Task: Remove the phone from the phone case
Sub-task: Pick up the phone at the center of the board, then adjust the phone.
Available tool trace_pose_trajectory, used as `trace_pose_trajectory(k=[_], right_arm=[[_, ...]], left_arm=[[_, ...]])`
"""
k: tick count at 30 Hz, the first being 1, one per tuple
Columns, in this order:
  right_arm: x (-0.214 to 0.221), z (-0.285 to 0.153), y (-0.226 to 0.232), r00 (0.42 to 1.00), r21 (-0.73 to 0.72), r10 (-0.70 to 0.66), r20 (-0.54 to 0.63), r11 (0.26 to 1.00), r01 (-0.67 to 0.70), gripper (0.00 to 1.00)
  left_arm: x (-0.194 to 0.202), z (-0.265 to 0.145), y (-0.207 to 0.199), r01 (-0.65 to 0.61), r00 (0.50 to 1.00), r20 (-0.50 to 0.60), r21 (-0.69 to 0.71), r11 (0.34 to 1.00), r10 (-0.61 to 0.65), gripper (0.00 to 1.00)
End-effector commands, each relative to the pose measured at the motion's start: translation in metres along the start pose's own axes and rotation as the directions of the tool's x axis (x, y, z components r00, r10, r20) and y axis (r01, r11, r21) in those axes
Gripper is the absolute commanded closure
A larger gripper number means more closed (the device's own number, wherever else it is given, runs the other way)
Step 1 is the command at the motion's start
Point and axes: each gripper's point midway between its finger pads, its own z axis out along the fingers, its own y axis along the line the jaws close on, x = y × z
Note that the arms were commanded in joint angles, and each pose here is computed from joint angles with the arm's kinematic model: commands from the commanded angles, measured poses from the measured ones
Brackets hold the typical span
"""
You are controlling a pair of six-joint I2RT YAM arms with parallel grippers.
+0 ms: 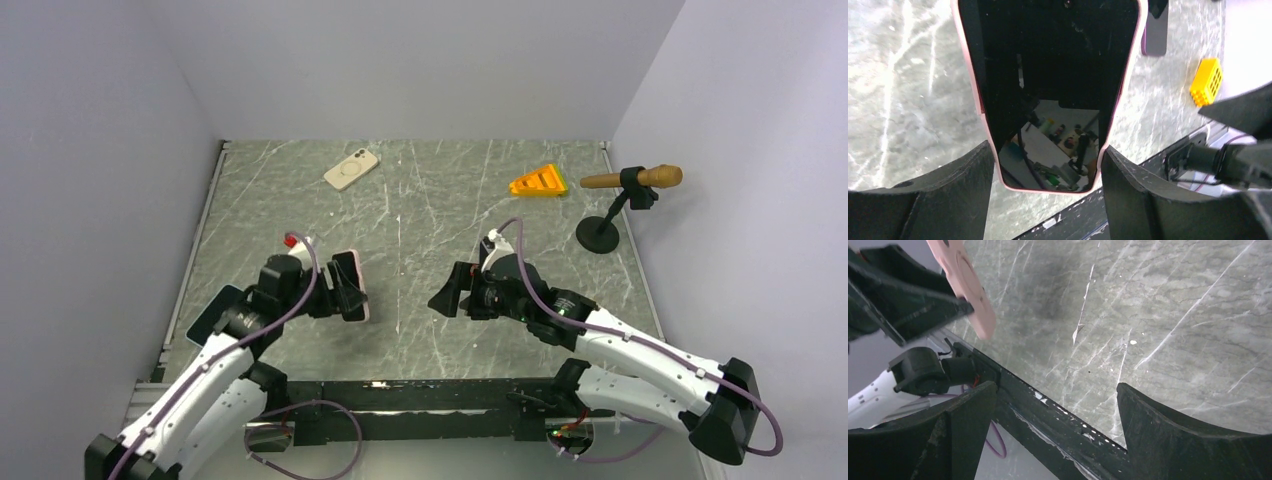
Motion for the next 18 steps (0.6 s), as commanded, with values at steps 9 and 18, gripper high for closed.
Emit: trace_pose_trajectory(k=[9, 18], right_arm=[[-0.045, 0.019, 0.061, 0.997, -0.078, 0.065, 0.038, 0.995, -0.062, 0.14], [-0.03, 0.062, 0.098, 0.997, -0.08, 0.059, -0.043, 0.995, -0.062, 0.29]], left_arm=[[0.007, -0.012, -0.068, -0.205, 0.976, 0.094, 0.121, 0.971, 0.195, 1.0], [0.027, -0.007, -0.088, -0.3, 0.954, 0.028, 0.1, 0.949, 0.299, 1.0]])
